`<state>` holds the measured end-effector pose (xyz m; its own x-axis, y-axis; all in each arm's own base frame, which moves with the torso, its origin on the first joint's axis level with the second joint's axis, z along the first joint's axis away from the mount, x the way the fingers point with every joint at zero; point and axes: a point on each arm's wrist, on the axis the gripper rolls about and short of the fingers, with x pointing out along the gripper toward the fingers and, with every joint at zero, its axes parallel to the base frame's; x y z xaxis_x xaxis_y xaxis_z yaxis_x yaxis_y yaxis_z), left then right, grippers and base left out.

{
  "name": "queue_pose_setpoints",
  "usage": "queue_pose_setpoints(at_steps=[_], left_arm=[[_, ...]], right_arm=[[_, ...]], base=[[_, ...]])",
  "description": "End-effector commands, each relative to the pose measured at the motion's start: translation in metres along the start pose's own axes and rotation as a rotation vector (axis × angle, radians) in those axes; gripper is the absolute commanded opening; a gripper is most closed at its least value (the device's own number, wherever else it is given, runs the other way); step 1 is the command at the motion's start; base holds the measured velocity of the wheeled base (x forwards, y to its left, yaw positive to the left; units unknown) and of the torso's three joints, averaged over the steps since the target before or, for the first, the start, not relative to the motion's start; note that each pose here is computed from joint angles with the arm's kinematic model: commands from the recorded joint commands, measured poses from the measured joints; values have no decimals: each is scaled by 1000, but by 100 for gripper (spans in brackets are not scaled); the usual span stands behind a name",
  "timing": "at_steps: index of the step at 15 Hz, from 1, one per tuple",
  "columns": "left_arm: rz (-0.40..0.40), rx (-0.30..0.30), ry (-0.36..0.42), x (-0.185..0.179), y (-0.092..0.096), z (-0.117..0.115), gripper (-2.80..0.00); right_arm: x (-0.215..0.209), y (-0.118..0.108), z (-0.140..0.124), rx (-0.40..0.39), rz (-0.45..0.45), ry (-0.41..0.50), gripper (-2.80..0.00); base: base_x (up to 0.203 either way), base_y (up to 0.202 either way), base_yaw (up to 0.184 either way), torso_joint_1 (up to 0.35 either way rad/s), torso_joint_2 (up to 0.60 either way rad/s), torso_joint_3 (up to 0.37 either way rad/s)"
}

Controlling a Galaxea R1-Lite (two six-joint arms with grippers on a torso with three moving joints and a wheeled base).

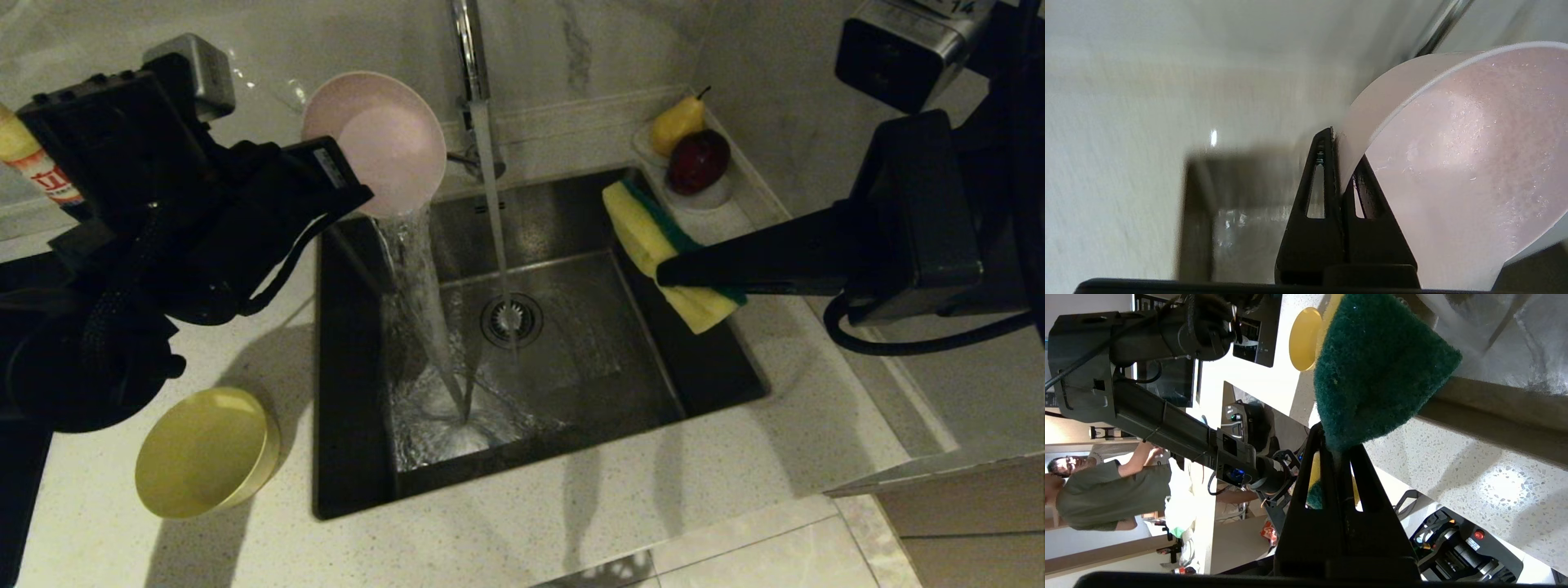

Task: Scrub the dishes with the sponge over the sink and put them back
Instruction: Rinse the bowl

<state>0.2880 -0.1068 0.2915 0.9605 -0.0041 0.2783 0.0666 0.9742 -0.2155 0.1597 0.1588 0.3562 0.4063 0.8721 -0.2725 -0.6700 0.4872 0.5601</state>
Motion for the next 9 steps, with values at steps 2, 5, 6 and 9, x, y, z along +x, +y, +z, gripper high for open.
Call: queue_pose_setpoints(at_steps=[2, 5, 6, 9], left_arm=[[-77, 11, -154, -14, 2, 13, -280], [-150, 4, -215, -23, 3, 18, -280], [-152, 4, -216, -24, 3, 18, -280], [-153, 58, -323, -32, 6, 24, -280]], right_arm=[[4, -2, -1, 7, -3, 12, -280], [6, -2, 1, 10, -5, 16, -280], [6, -2, 1, 10, -5, 16, -280], [11, -4, 2, 10, -12, 21, -280]], base=[[0, 0, 0, 0, 0, 0], [0, 0, 0, 0, 0, 0], [0, 0, 0, 0, 0, 0], [0, 0, 0, 0, 0, 0]])
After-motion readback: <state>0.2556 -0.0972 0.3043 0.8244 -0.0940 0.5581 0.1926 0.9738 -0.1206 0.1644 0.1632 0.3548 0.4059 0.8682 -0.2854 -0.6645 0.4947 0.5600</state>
